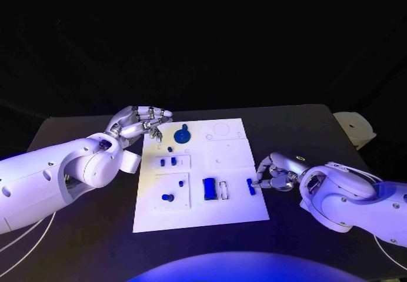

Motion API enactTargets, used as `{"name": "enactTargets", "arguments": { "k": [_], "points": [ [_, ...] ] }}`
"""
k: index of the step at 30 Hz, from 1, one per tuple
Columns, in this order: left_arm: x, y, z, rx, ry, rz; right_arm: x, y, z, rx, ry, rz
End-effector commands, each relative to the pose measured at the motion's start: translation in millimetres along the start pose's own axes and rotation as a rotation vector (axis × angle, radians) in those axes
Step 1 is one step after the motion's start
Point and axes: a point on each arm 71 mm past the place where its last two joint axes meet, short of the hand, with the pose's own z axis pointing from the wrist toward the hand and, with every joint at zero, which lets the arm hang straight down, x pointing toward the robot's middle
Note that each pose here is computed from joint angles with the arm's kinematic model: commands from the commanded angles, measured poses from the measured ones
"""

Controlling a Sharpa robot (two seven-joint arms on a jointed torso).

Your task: Assemble the parts on the task board

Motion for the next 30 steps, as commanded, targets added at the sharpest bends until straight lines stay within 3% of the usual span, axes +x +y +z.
{"name": "enactTargets", "arguments": {
  "k": [1, 30],
  "points": [
    [2.1, -1.4, 0.0, 0.011, 0.017, -0.009, 7.8, 1, 0.9, 0.002, 0.032, -0.038],
    [1.4, -1.5, -1.2, 0.008, 0.016, -0.008, 25.5, 10, 14.6, -0.007, 0.047, -0.116]
  ]
}}
